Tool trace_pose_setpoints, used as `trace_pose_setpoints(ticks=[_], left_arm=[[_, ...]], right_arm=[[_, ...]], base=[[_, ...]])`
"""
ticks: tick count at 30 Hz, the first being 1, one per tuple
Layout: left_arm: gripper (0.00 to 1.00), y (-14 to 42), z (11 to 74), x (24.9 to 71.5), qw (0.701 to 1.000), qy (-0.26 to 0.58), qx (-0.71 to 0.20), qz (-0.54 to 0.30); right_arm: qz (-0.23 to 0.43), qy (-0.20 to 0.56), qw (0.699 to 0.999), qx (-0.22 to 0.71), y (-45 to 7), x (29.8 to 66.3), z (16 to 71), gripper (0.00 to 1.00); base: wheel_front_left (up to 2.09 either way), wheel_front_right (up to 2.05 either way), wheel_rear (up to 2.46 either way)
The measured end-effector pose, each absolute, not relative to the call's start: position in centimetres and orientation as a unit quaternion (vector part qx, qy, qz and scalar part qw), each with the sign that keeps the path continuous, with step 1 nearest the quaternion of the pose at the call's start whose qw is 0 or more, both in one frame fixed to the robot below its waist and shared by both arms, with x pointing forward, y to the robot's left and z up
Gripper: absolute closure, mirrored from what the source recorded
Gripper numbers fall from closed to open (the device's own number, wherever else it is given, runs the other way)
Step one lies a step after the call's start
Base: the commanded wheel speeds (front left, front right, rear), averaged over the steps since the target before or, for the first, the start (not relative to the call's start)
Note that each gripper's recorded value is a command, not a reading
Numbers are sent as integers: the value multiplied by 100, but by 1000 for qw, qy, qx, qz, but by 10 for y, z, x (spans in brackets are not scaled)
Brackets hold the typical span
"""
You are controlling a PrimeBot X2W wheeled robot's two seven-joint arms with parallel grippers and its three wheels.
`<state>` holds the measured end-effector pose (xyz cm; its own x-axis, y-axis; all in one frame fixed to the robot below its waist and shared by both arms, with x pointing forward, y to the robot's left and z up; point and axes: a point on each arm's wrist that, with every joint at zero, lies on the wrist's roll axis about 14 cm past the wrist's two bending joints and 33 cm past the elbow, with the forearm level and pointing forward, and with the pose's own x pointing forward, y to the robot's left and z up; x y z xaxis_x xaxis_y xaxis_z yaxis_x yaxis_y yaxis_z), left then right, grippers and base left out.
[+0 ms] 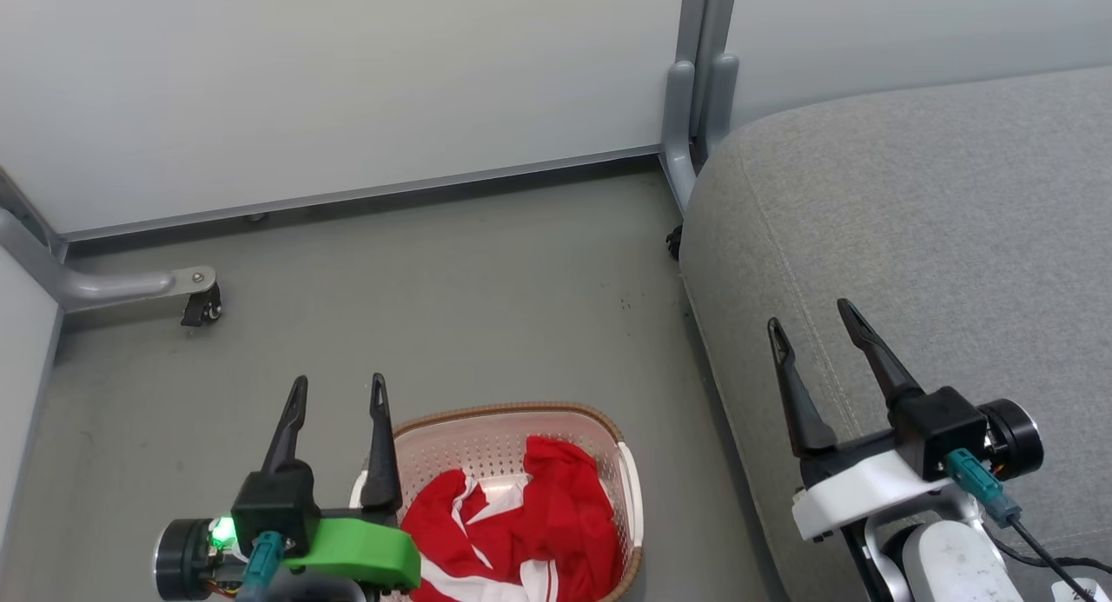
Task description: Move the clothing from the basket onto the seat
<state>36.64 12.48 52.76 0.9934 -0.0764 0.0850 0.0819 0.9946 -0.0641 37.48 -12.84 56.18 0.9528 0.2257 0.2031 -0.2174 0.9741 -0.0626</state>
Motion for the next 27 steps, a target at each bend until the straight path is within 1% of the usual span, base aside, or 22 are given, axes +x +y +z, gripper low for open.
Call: trace_pose_setpoints(ticks=[5,9,18,23,27], left_arm=[[0,121,526,365,998,-44,-19,-46],[0,123,525,367,998,-45,-24,-42],[0,141,533,367,993,-63,-95,-24],[0,151,526,365,995,-60,-83,-20],[0,149,522,364,996,-58,-62,-27]], right_arm=[[115,-113,986,-41,-126,374,564,0],[112,-123,985,-45,-128,374,569,0],[105,-122,987,5,-132,371,566,0],[99,-114,988,27,-136,371,560,0],[102,-113,988,19,-134,370,557,0]], base=[[0,0,0],[0,0,0],[0,0,0],[0,0,0],[0,0,0]])
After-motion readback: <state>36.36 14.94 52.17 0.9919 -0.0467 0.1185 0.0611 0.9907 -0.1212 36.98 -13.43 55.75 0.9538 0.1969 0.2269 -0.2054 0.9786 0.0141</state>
